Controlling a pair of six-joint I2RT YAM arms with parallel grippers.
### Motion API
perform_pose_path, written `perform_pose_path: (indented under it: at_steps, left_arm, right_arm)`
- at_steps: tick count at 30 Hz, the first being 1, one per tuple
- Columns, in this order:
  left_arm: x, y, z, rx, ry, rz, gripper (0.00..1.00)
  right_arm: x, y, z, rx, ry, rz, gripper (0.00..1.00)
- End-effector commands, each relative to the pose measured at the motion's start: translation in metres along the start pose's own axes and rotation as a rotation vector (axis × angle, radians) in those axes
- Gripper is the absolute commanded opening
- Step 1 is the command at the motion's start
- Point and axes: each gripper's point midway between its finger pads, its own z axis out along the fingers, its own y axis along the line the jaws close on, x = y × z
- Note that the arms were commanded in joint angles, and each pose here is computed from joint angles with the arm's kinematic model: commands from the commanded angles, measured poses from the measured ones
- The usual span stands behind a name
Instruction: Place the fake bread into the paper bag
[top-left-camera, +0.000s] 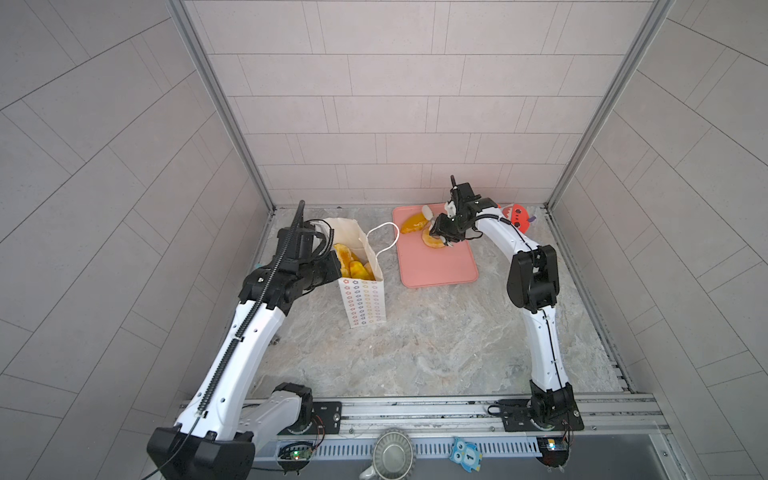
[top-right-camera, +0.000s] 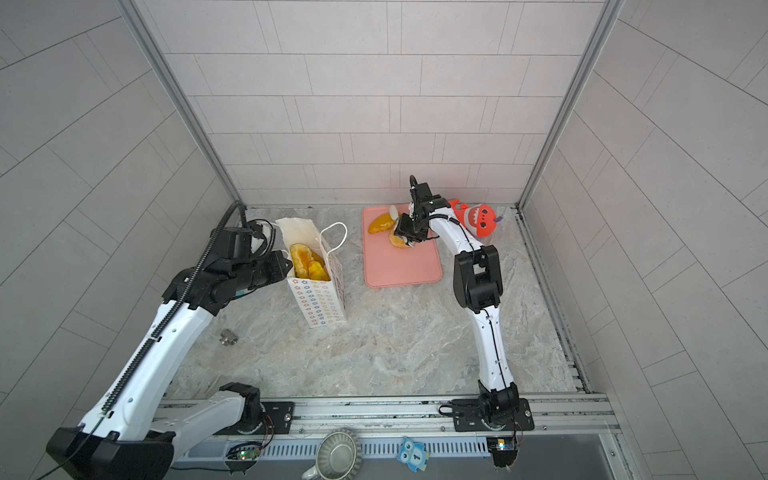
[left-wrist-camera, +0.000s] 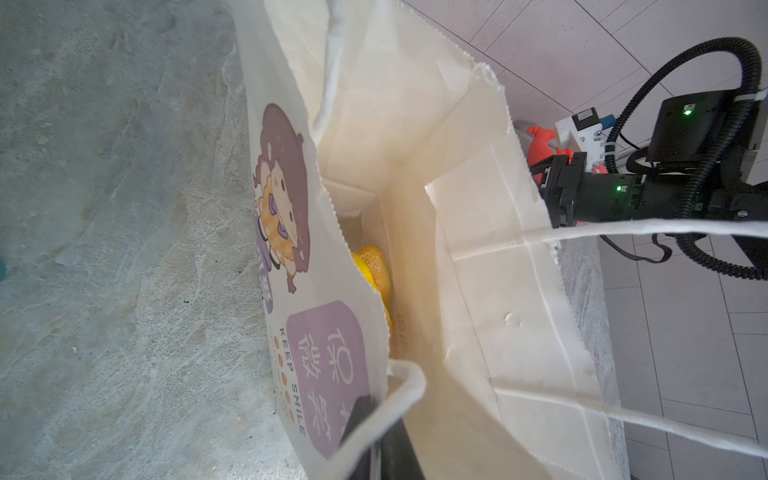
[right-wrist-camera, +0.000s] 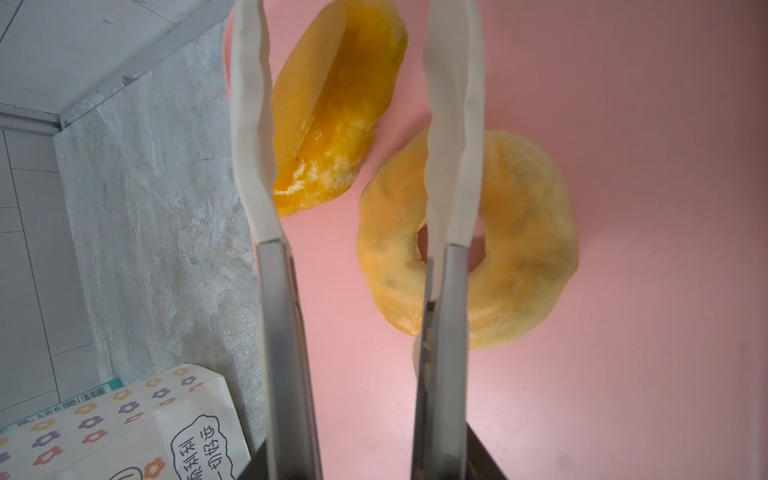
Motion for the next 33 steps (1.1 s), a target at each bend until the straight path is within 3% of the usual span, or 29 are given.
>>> perform_pose_path:
  at_steps: [1,10,19,33]
  left_arm:
    - [0.002,0.004,0.002,-0.025,0.012,0.007,0.1]
    - [0.001,0.005,0.001,-0.029,0.008,0.008,0.1]
    - [0.001,0.005,-0.001,-0.031,0.007,0.008,0.1]
    - [0.003,0.005,-0.003,-0.03,0.003,0.007,0.1]
  right_arm:
    - [-0.004,0.004,0.005,-0.018,-0.002,0.013,0.48]
    - [-0.005,0.005,0.012,-0.033,0.002,0.028,0.47]
    - [-0.006,0.006,0.013,-0.042,0.003,0.029,0.35]
    - [-0.003,0.02,-0.02,-0.066,-0.007,0.004,0.28]
